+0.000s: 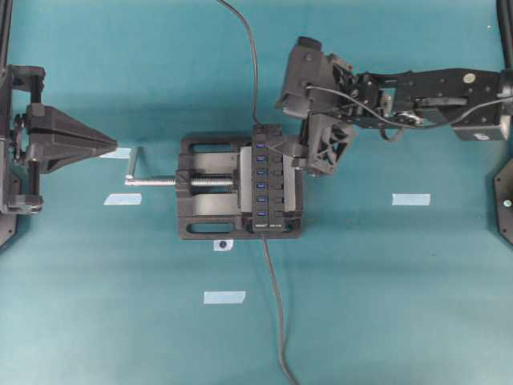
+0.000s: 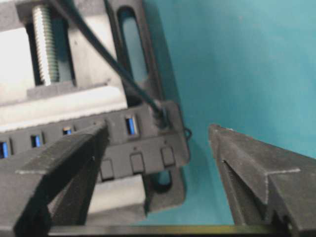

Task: Insert the USB into the front port of the fixed hub.
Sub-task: 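Close the right gripper on the cable behind the plug and lift it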

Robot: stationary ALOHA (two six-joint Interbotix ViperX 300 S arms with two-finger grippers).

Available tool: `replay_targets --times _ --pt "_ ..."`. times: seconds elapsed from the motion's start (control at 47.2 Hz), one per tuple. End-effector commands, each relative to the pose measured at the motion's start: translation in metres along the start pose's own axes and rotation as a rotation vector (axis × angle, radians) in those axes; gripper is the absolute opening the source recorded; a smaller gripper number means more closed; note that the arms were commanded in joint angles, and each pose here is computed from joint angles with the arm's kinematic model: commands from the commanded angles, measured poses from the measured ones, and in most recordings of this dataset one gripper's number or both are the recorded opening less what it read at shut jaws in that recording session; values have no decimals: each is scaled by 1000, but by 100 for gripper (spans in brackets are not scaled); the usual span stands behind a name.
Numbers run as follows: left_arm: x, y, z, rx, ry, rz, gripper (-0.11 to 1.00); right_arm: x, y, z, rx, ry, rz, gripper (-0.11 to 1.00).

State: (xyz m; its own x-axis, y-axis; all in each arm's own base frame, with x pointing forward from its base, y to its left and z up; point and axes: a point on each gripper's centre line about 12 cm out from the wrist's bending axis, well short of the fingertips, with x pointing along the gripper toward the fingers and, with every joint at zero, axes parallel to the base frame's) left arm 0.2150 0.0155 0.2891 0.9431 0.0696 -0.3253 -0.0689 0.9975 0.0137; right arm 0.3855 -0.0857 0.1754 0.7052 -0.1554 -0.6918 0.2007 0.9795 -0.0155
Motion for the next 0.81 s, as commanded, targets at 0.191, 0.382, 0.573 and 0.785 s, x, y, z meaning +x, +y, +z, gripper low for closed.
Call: replay_targets --times 0.191,0.382,0.573,0.785 --pt "0 1 4 -1 -12 3 0 3 2 12 -16 -26 4 85" --pt "0 1 5 -3 -14 3 0 10 2 10 -26 -14 3 84" --pt "0 1 4 -3 -12 3 0 15 2 11 -48 -11 3 84" --pt "0 1 4 -1 -12 4 0 17 0 14 -67 -14 -1 84"
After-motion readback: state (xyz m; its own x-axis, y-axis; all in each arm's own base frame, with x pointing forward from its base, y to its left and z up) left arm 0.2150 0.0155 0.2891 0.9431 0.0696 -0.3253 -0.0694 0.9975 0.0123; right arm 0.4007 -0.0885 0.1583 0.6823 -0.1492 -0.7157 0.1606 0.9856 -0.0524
